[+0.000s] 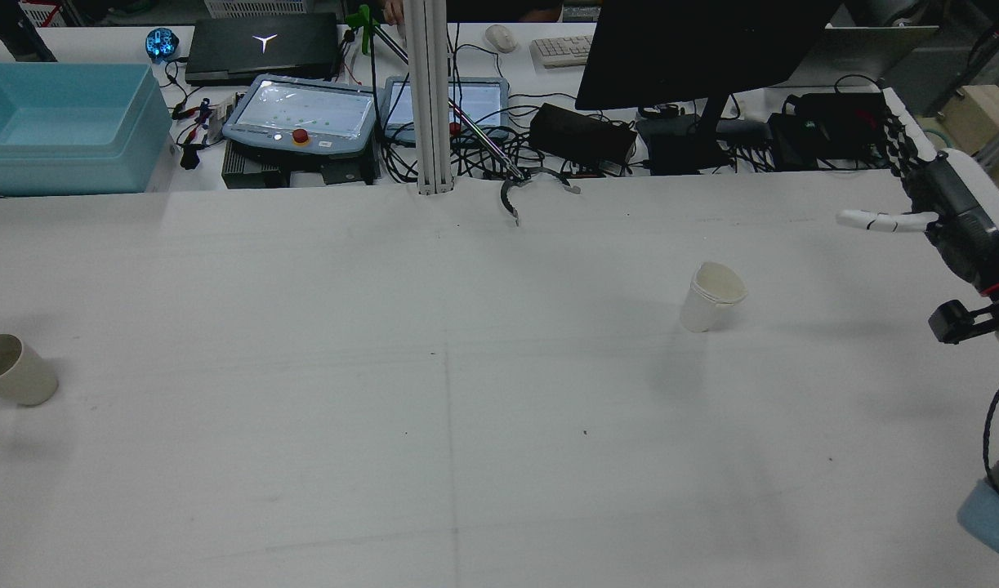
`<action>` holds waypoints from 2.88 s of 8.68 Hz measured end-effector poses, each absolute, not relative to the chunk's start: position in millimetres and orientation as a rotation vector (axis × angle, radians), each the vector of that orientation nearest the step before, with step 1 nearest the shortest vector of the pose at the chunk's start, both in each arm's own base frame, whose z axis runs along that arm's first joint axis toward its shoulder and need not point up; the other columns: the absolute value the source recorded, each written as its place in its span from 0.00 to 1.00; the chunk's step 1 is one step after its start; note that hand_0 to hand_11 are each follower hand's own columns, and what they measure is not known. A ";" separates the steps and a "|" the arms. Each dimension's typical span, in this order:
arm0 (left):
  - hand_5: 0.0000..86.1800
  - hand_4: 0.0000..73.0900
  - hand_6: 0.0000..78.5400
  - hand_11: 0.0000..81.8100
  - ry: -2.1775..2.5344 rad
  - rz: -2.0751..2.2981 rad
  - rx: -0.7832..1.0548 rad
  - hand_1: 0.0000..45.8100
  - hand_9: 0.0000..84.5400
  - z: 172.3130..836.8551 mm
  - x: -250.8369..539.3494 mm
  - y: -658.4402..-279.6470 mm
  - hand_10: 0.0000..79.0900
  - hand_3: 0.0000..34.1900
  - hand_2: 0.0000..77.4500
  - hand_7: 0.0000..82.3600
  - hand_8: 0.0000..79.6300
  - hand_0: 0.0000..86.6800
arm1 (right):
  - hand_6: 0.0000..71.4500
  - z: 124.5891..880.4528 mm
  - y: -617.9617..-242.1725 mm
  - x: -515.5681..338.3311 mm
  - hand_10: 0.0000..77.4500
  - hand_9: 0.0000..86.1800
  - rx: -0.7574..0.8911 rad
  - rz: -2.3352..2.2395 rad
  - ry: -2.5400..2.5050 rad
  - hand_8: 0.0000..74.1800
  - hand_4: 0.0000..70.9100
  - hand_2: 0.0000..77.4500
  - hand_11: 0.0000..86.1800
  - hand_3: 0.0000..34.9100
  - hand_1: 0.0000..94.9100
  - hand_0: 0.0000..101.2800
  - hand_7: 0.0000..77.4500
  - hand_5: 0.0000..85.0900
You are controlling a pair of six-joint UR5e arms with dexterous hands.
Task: Pour water
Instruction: 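Reach the left hand to the beige cup at the table edge, then close the left hand fingers around the beige cup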
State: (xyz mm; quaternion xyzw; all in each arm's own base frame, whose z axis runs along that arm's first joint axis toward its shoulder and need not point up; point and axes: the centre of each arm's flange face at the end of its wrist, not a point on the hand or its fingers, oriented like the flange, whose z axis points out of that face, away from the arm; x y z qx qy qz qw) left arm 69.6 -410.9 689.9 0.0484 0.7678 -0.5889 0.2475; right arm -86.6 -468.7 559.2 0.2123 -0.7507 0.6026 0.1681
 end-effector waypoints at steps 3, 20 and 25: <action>0.00 0.09 0.01 0.05 2.071 -1.661 0.133 0.29 0.01 743.3 85.4 -412.2 0.02 0.00 0.01 0.01 0.00 0.64 | 0.01 555.5 -473.3 -71.8 0.00 0.01 0.619 1.708 -2.145 0.01 0.00 0.18 0.01 0.37 0.20 0.48 0.01 0.04; 0.00 0.05 0.06 0.11 2.081 -1.629 0.019 0.51 0.01 790.8 161.1 -444.5 0.05 0.00 0.01 0.05 0.00 0.94 | 0.03 558.7 -475.3 -81.0 0.00 0.01 0.584 1.675 -2.128 0.01 0.00 0.21 0.01 0.44 0.20 0.48 0.01 0.06; 0.00 0.07 0.08 0.11 2.090 -1.618 -0.037 0.51 0.01 770.9 184.5 -455.3 0.05 0.00 0.01 0.07 0.00 0.92 | 0.01 565.4 -475.8 -82.1 0.00 0.01 0.586 1.681 -2.112 0.01 0.00 0.21 0.01 0.41 0.19 0.47 0.01 0.06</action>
